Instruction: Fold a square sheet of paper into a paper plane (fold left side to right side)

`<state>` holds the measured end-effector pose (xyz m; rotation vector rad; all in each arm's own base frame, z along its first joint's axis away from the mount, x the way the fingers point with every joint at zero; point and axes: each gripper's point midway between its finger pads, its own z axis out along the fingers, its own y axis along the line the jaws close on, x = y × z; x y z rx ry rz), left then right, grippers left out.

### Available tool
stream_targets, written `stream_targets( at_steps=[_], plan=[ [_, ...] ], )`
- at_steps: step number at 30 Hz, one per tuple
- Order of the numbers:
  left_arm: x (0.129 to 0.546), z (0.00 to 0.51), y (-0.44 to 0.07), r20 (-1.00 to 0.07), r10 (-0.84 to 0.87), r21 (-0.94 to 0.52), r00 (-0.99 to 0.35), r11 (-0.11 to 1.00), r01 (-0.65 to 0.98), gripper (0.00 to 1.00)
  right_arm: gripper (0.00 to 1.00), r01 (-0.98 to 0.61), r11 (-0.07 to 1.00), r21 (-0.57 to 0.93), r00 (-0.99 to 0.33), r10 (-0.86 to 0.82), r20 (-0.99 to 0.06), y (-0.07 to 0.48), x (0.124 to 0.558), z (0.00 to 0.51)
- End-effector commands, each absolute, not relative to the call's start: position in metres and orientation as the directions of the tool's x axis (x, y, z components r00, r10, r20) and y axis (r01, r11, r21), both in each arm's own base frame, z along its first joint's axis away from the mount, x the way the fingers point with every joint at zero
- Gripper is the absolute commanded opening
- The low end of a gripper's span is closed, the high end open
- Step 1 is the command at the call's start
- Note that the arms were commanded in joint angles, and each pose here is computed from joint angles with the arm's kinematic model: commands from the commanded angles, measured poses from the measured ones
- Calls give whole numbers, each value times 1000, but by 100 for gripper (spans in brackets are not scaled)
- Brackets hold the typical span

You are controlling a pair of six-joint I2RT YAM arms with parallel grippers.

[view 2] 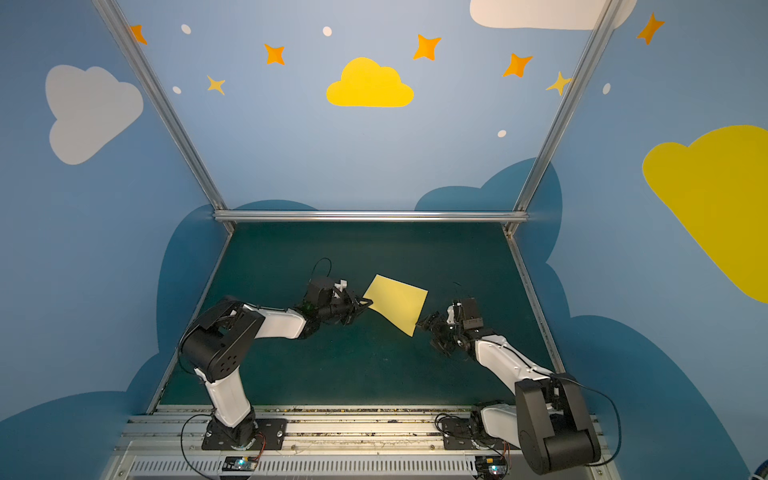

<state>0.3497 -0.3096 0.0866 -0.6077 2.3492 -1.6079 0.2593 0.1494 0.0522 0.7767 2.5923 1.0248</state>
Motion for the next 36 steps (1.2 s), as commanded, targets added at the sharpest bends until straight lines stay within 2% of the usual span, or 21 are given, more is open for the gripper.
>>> stream_targets(
  at_steps=[1, 8, 25, 30, 36],
  plan=[
    [357, 103, -304, 117, -529, -945, -841, 200, -257, 4, 80, 352, 545, 761, -821, 571, -30, 167, 272, 63],
    [349, 108, -301, 169, -529, -948, -831, 144, -284, 4, 83, 349, 481, 804, -809, 588, 0, 186, 289, 63],
    [320, 111, -284, 207, -522, -940, -827, 127, -316, 4, 82, 367, 410, 835, -794, 606, 52, 213, 322, 43],
    [310, 106, -281, 226, -505, -935, -833, 129, -331, 4, 76, 359, 401, 843, -800, 597, 57, 217, 332, 40],
    [300, 97, -263, 231, -520, -924, -822, 148, -353, 4, 61, 362, 401, 841, -808, 586, 68, 218, 339, 31]
  ],
)
